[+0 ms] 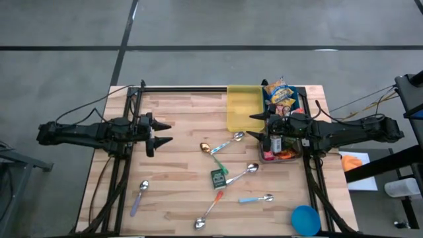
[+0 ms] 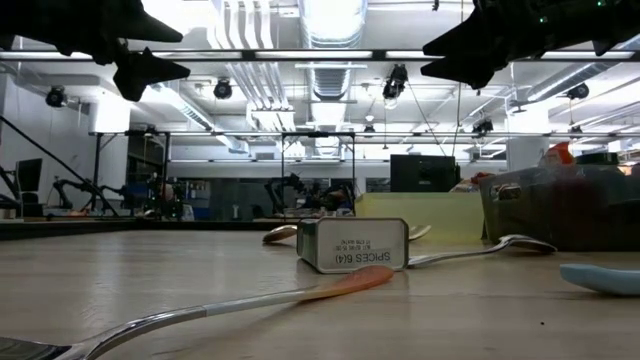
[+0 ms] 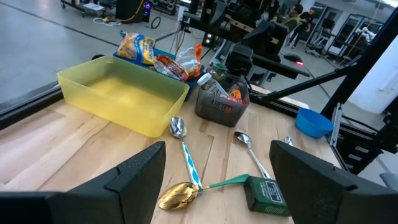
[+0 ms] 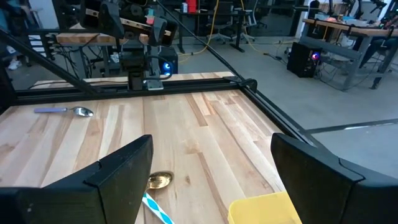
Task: Pick & Place Food Item
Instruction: Put the black seasoning can into the black bin
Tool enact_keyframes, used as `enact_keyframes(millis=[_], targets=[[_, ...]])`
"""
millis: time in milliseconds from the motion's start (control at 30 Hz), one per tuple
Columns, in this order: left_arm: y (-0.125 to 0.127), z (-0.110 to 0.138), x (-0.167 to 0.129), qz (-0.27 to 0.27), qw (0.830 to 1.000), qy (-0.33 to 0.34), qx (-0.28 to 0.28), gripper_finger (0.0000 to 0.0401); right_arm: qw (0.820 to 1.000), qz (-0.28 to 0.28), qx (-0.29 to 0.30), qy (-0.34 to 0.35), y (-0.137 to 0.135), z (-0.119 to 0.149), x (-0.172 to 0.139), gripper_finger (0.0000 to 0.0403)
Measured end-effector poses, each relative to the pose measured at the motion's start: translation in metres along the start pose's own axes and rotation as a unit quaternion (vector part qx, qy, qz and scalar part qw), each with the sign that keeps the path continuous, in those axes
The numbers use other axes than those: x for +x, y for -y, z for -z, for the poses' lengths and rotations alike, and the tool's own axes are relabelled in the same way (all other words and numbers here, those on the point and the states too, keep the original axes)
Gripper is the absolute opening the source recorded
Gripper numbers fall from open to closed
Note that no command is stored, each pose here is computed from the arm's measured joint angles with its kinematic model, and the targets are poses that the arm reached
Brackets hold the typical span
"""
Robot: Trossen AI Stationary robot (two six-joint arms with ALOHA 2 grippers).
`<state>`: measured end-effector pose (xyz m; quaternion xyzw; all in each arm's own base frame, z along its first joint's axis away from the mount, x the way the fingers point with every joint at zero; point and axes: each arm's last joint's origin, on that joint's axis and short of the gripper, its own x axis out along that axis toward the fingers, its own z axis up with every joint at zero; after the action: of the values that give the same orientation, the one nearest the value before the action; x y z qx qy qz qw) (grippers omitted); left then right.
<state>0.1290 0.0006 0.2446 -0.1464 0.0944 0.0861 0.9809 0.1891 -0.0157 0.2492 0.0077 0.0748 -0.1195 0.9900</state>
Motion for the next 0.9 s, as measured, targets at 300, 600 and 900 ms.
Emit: enact_keyframes(millis=[300, 600, 900], targets=[[0.0, 0.0, 0.0, 0.0, 1.0, 0.0, 0.0, 0.029, 1.0, 0.0, 0.0, 0.0, 0.0, 0.0, 0.0, 0.0325], [0.0, 0.0, 0.0, 0.0, 1.0, 0.0, 0.0, 0.029, 1.0, 0.0, -0.019, 0.003, 0.0001, -0.0007, 0.0, 0.0325], [0.0001, 0.0, 0.0, 0.001, 1.0, 0.0, 0.0, 0.029, 0.998, -0.001, 0.058, 0.004, 0.0, -0.0009, -0.0001, 0.0325]])
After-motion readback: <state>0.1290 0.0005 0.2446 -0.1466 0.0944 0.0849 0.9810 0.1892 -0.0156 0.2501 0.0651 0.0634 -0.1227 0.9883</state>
